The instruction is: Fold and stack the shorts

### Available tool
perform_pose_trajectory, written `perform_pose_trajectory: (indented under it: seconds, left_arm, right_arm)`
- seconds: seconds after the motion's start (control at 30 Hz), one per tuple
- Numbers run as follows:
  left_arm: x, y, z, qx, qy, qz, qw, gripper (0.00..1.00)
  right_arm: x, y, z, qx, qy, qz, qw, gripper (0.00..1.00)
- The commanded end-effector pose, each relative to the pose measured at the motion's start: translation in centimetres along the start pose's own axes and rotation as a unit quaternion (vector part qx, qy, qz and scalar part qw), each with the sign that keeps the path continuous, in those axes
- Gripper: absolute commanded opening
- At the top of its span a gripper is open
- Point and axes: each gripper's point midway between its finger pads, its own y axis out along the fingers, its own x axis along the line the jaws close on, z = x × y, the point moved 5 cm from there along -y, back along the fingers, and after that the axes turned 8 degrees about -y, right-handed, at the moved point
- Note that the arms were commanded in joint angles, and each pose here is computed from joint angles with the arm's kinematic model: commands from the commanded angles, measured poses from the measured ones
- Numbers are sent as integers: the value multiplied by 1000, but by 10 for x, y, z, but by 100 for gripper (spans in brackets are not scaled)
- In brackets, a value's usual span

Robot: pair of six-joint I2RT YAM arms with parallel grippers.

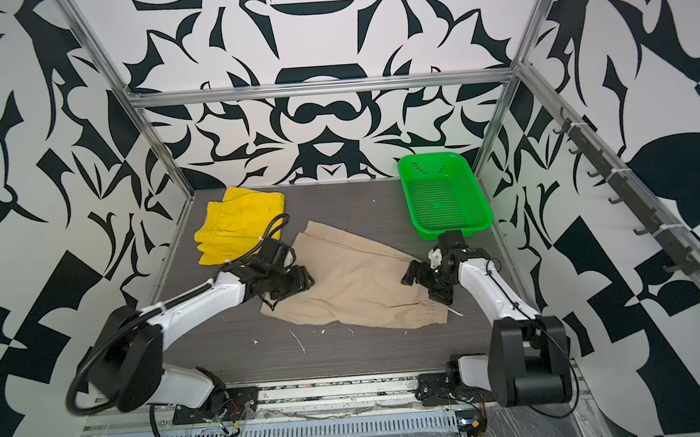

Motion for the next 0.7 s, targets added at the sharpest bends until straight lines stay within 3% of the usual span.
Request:
perform_pose_trajectory:
  seconds: [0.0,0.2,0.6,0.67]
  left_arm:
    - [25,-24,-4,-34,-40,-31,998,65]
    - [68,-35,-13,-53,-59,-52,996,63]
    - [113,2,-5,19,-72,-155,985,62]
    - [115,7,-3,30,-74,-158,984,57]
  right_arm:
    - [18,-24,-4,-30,-33,-21,999,97]
    - [29,8,6,4,-44,-33,998,97]
    - [-1,44,18,51,-8,17,999,97]
    - [-4,46,20,56,-6,25,998,97]
